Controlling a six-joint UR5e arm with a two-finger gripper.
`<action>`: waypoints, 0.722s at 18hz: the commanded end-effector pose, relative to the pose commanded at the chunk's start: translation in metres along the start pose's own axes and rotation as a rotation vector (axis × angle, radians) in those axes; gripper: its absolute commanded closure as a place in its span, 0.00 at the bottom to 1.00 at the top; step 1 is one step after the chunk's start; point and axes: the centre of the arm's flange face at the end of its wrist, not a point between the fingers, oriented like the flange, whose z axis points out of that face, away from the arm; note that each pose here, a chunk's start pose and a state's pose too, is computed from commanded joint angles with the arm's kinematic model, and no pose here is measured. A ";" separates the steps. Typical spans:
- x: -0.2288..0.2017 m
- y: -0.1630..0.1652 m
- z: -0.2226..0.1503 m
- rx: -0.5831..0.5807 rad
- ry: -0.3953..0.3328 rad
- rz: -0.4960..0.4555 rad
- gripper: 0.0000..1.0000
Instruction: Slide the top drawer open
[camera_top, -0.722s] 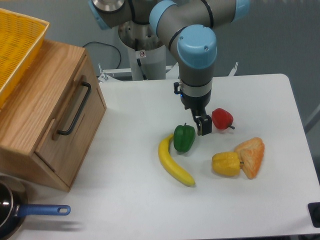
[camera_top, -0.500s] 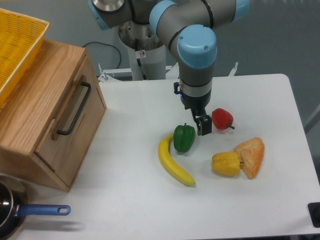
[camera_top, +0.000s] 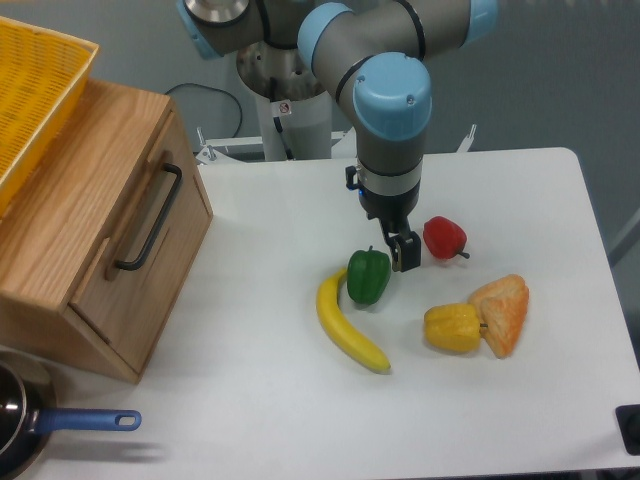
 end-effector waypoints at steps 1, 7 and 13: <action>0.000 0.000 0.000 -0.002 0.000 -0.037 0.00; 0.000 -0.015 0.003 0.010 0.006 -0.265 0.00; 0.003 -0.041 0.005 0.047 0.017 -0.402 0.00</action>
